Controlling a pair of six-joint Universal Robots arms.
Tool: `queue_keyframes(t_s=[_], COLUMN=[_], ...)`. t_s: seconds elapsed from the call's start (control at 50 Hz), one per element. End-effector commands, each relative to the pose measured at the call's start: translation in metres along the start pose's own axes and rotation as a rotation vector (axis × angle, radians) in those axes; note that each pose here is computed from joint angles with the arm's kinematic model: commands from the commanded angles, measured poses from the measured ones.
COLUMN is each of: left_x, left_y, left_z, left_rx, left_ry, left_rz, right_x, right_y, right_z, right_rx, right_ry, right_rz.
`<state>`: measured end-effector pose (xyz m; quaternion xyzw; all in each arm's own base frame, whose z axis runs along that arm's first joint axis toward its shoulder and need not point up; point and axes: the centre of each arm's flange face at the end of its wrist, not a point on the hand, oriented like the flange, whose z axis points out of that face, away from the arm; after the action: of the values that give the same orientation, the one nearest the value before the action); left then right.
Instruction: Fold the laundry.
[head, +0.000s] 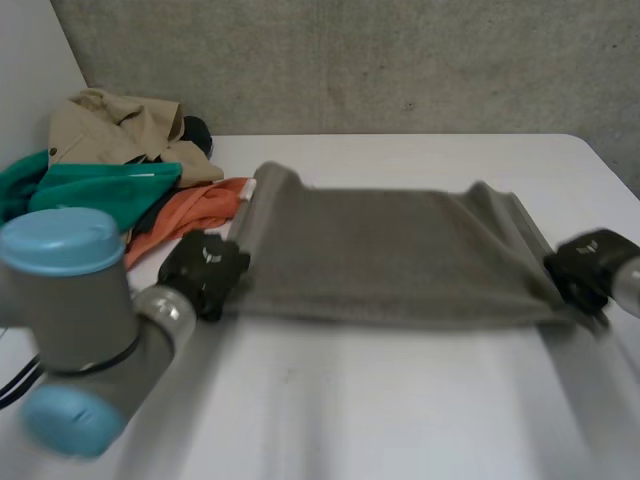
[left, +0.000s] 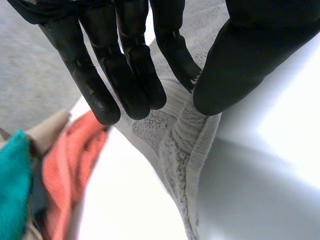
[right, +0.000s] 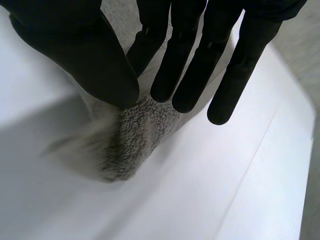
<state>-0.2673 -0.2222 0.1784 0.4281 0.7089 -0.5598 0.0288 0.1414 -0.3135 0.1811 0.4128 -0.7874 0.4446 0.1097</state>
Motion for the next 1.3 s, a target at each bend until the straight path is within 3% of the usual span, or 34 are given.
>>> queue_keyframes(t_s=[0.02,0.14,0.28,0.52,0.64,0.72,0.84,0.9,1.02,1.3], left_x=[0.007,0.011,0.006,-0.008,-0.005,0.010,0.009,0.005,0.000,-0.001], left_y=[-0.005,0.002,-0.010,-0.036,-0.032,-0.021,-0.038,-0.044,-0.042,-0.038], left_z=[-0.072,-0.058,0.010,0.116,0.142,0.136,0.113,0.108,0.110,0.110], left_rx=[-0.065,-0.105,0.020,0.234,0.241,0.204,0.238,0.249,0.241,0.232], left_ry=[0.083,0.115,0.015,-0.153,-0.166,-0.121,-0.115,-0.126,-0.139,-0.135], left_rz=[0.031,0.104,0.162,0.158,0.155,0.153,0.153,0.151,0.149,0.122], right_x=[0.000,0.004,0.020,0.023,0.022,0.021,0.036,0.023,-0.014,-0.062], right_y=[0.013,0.006,0.009,-0.016,-0.015,-0.014,-0.041,-0.041,-0.028,0.013], right_z=[-0.065,-0.064,-0.004,0.057,0.077,0.070,-0.001,-0.031,-0.065,-0.075], right_rx=[-0.147,-0.090,-0.001,0.144,0.159,0.157,0.206,0.158,0.084,0.010], right_ry=[-0.107,-0.071,0.041,0.227,0.250,0.247,0.252,0.151,-0.017,-0.081], right_rz=[-0.113,-0.138,0.005,-0.050,-0.047,0.024,0.234,0.296,0.320,0.232])
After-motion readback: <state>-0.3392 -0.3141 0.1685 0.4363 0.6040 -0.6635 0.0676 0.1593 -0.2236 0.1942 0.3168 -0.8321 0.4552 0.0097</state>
